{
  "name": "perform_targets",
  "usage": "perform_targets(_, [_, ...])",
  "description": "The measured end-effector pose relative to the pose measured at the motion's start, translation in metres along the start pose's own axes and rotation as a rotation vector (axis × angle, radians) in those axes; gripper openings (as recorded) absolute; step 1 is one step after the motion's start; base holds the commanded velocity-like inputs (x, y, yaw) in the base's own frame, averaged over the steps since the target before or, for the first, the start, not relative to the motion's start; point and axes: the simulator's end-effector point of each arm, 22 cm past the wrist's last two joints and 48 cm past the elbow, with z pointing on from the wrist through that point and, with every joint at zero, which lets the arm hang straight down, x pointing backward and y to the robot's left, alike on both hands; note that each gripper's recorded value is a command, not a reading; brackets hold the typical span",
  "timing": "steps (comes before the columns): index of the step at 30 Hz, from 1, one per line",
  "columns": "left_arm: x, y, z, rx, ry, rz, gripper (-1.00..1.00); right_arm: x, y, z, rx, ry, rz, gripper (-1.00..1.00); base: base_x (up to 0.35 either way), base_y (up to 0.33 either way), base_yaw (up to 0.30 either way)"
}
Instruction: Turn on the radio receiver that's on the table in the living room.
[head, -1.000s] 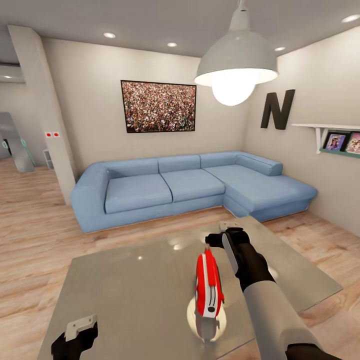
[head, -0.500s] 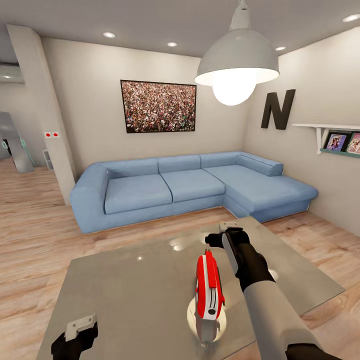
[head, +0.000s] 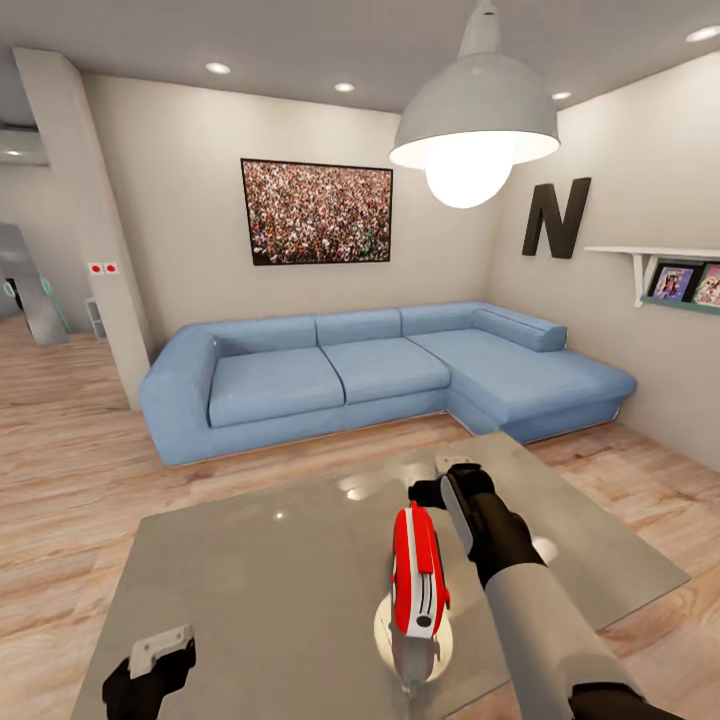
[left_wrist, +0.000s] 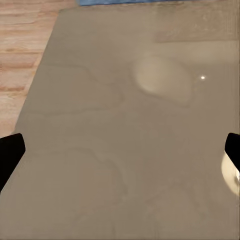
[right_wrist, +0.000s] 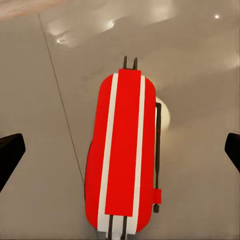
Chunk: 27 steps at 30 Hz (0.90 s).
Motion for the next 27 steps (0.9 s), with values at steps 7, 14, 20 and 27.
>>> perform_targets(7, [0.006,0.001,0.006,-0.008,-0.022,-0.005,1.00,0.020,0.000,0.014,-0.002,0.030,-0.001,1.00,0.000,0.000,0.000])
perform_targets(14, [0.017,0.001,0.012,-0.011,-0.024,-0.003,1.00,0.033,0.001,0.025,-0.005,0.039,-0.002,1.00,0.000,0.000,0.000])
perform_targets(20, [0.026,0.000,0.017,-0.011,-0.025,-0.002,1.00,0.041,0.000,0.032,-0.006,0.039,-0.002,1.00,0.000,0.000,0.000])
perform_targets(27, [0.038,-0.001,0.022,-0.010,-0.024,-0.001,1.00,0.050,-0.001,0.041,-0.004,0.039,-0.002,1.00,0.000,0.000,0.000])
